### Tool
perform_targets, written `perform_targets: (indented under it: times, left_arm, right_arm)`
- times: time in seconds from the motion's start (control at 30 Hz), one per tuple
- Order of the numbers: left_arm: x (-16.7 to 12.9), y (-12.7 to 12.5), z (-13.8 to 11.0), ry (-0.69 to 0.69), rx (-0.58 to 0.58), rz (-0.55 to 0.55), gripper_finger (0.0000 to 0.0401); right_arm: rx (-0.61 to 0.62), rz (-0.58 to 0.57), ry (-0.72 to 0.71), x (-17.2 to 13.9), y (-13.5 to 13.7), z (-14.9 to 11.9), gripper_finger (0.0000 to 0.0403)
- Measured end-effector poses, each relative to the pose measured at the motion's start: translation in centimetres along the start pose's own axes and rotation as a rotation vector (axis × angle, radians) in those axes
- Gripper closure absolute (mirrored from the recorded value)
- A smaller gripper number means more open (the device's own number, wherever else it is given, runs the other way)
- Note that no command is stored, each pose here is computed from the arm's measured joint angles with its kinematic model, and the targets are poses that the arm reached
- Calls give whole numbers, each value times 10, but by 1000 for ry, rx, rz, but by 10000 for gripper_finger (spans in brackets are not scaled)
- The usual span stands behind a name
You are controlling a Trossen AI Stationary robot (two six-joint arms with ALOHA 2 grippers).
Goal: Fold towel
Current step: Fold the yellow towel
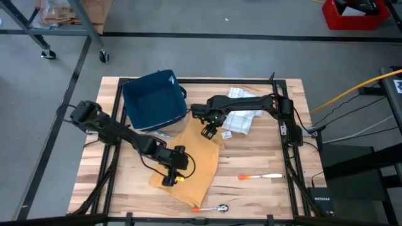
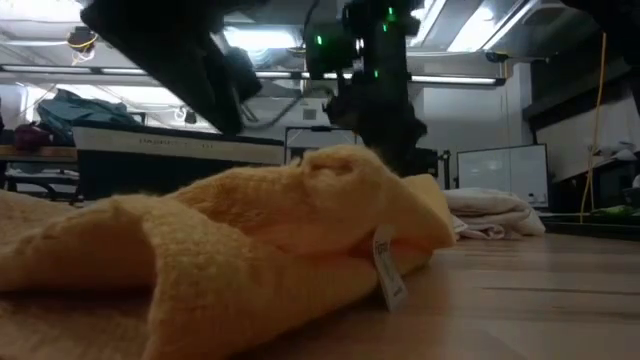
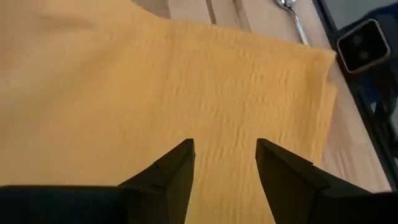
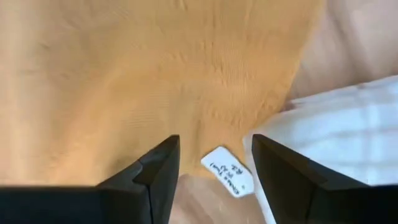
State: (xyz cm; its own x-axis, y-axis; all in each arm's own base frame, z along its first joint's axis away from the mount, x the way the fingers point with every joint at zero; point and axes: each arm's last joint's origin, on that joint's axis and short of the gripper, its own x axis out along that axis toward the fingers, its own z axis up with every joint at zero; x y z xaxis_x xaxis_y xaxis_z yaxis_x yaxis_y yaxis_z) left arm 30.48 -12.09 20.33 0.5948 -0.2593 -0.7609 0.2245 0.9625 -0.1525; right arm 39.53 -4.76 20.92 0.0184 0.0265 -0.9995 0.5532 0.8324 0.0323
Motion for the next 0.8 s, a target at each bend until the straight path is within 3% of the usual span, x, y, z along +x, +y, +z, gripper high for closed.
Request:
perform_targets:
  times: [0.2, 0.4, 0.6, 0.8]
  left_arm:
    - [-23, -4, -14, 147, 4, 20, 237]
    - [-25, -17, -34, 289, 50, 21, 237]
    - [-20, -28, -50, 300, 86, 3, 237]
    - [-12, -36, -55, 215, 64, -30, 237]
  right_arm:
    - [-58, 43, -52, -30, 28, -6, 198]
    - [-98, 61, -52, -25, 72, -34, 198]
    - [-168, 130, -134, -4, 124, -69, 198]
    - [-148, 269, -279, 12, 163, -91, 198]
